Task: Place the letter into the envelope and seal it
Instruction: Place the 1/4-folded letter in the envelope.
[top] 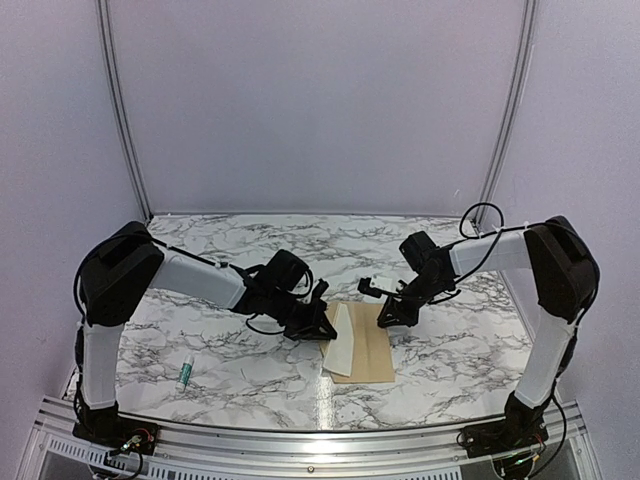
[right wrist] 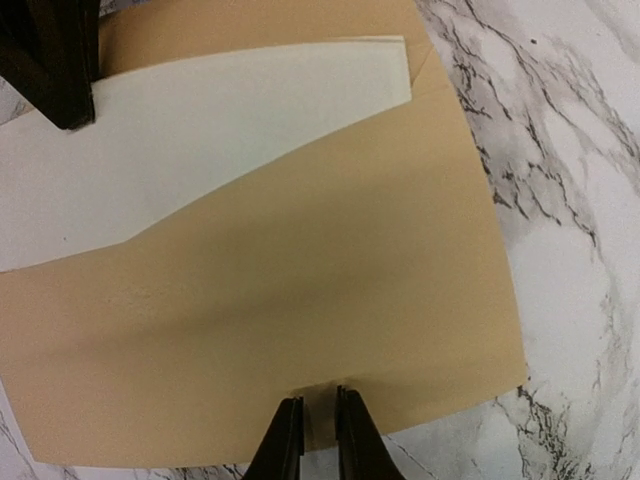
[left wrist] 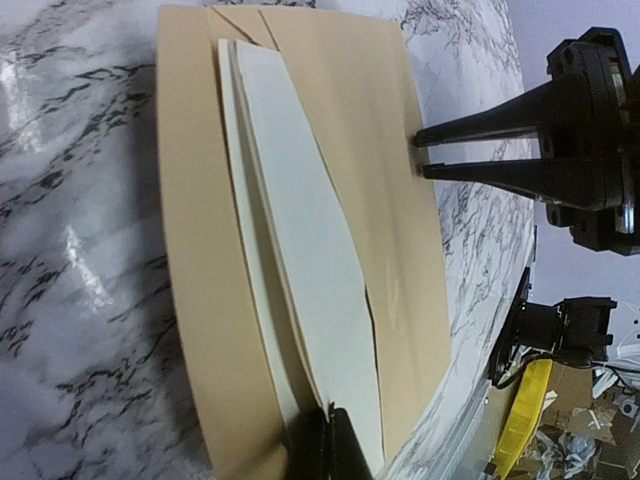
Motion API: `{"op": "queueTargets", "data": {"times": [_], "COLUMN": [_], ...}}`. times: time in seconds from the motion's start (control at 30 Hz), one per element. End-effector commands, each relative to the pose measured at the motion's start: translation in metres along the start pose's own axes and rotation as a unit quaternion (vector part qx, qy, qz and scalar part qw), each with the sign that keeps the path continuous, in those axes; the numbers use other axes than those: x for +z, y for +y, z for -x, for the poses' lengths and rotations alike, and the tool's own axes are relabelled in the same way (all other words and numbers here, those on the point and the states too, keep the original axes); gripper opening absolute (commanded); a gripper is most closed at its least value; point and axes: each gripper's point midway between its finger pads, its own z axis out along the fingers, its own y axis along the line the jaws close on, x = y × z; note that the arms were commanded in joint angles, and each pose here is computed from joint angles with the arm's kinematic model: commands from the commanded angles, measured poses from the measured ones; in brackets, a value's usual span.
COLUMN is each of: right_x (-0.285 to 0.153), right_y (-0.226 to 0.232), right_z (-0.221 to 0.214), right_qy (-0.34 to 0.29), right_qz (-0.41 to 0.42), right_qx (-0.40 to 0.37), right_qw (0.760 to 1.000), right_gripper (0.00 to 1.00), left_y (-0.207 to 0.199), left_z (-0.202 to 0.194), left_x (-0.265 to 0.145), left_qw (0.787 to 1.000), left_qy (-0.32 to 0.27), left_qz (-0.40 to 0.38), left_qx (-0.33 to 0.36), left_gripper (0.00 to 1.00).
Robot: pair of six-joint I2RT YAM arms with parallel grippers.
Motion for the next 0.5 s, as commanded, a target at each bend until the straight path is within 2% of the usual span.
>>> {"op": "queueTargets", "data": {"times": [0.0,0.2,0.47], "right_x": [0.0226,0.0201,0.0167], "right_y": [0.0133,0.0146,0.0191], "right_z": [-0.0439,-0.0410,-0.0355], "right_qy": [0.067,0.063,0.052], "right_qz": [0.025,0.027,0.038], "right_qx": [0.043,0.046,0.050], "right_qw": [0.997,0.997,0.997], "right_gripper": [0.12,0.12,0.12], "left_y": [-0.0093,-0.0054,-0.0135], "left_z": [0.0102,0.0059,0.0148], "left_x": [-0.0210,-0.0200,-0.0205], "left_qw": [0.999,0.999,0.996], "left_qy": [-0.043,-0.047,-0.084], "left_qz": [-0.006,-0.010,-0.023], "left_qx": [-0.006,-0.021,-0.027], "left_gripper": [0.00,0.00,0.00]}}
